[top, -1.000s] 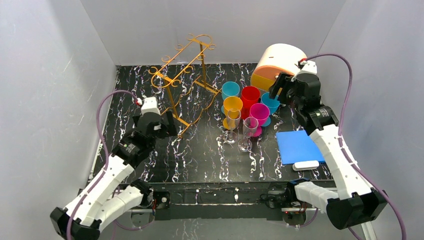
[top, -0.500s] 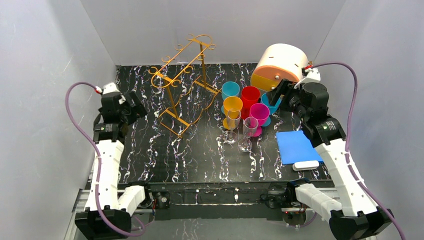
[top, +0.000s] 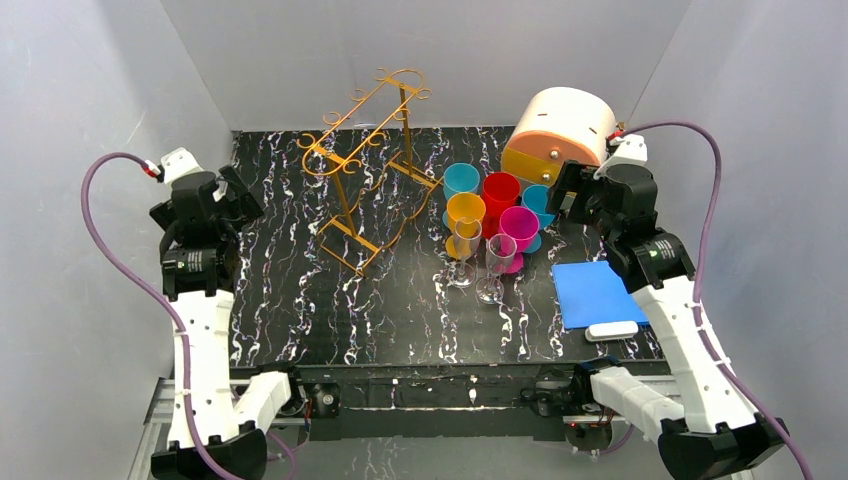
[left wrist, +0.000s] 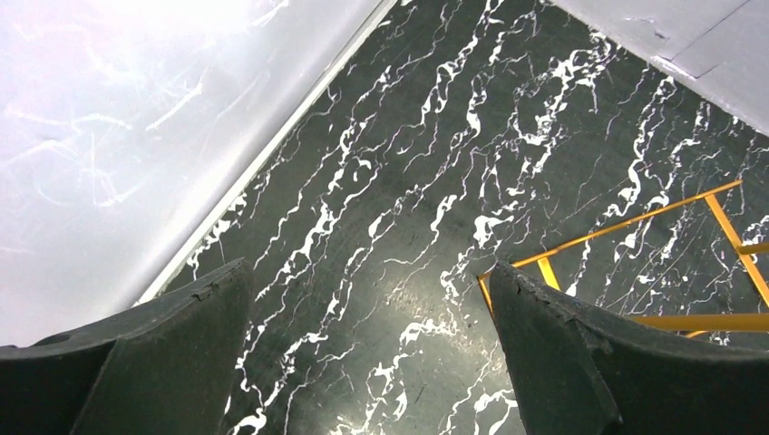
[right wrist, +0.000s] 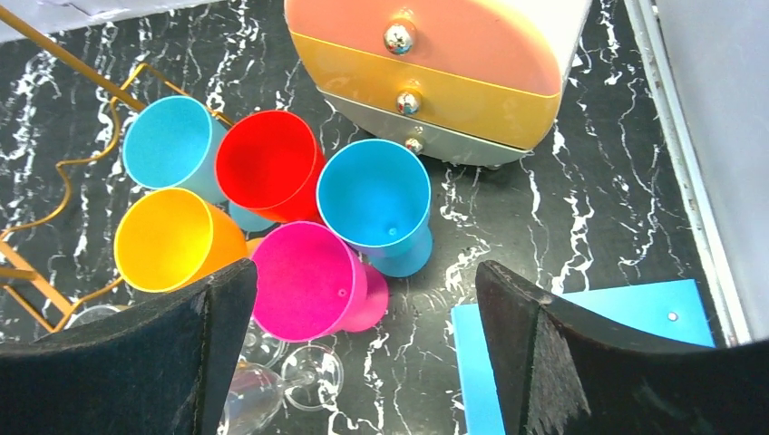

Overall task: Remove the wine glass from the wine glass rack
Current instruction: Reset both arms

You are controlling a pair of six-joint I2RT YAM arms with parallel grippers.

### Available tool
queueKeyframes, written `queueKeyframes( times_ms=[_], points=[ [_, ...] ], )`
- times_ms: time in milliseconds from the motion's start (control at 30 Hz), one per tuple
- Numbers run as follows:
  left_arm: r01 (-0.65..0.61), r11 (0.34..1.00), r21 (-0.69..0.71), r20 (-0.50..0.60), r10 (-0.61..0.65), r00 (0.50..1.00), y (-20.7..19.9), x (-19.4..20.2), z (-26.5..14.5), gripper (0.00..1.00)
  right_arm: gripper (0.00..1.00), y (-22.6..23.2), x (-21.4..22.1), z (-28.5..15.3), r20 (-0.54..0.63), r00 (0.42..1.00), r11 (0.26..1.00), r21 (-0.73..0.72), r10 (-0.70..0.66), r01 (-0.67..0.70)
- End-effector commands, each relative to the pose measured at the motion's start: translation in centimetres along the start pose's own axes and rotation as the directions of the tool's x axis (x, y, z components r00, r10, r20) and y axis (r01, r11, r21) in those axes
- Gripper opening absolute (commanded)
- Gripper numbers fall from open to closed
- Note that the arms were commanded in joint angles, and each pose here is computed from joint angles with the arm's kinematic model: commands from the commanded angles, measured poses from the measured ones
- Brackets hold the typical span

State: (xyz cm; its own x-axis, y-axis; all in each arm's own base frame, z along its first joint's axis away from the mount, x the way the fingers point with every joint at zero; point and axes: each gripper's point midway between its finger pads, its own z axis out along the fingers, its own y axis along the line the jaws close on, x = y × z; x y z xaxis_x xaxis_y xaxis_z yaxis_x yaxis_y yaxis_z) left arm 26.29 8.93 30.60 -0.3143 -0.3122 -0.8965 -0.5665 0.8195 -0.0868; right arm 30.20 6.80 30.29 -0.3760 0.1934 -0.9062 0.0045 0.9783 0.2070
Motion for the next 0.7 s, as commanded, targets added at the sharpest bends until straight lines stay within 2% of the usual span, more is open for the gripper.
queueKeyframes(
  times_ms=[0, 133, 267, 433, 667],
  points=[
    [-0.053, 0.997, 0.054, 0.025, 0.052, 0.998, -1.0, -2.9, -1.0, 0.98, 0.98, -0.4, -3.1, -0.5, 0.053, 0.997, 0.998, 0.034, -0.061, 0.060],
    [-0.068, 0.995, 0.071, 0.045, 0.065, 0.997, -1.6, -5.1, -1.4, 0.98, 0.99, 0.4, -5.6, -1.0, 0.088, 0.994, 0.998, 0.020, -0.062, 0.061],
    [-0.018, 0.988, 0.154, 0.060, 0.009, 0.998, -3.3, -6.3, -2.3, 0.98, 0.99, -0.2, -6.0, -1.1, 0.076, 0.997, 0.997, 0.071, -0.007, 0.002],
    [0.006, 0.989, 0.150, 0.081, -0.019, 0.997, -2.8, -6.1, -2.8, 0.98, 0.99, 0.9, -3.6, -1.4, 0.030, 0.995, 0.995, 0.003, 0.095, -0.096],
    [-0.005, 0.983, 0.183, 0.054, -0.005, 0.999, -3.3, -4.8, -2.5, 0.98, 0.99, 1.4, -4.0, -1.8, 0.030, 0.994, 0.994, -0.024, 0.105, -0.105]
  ],
)
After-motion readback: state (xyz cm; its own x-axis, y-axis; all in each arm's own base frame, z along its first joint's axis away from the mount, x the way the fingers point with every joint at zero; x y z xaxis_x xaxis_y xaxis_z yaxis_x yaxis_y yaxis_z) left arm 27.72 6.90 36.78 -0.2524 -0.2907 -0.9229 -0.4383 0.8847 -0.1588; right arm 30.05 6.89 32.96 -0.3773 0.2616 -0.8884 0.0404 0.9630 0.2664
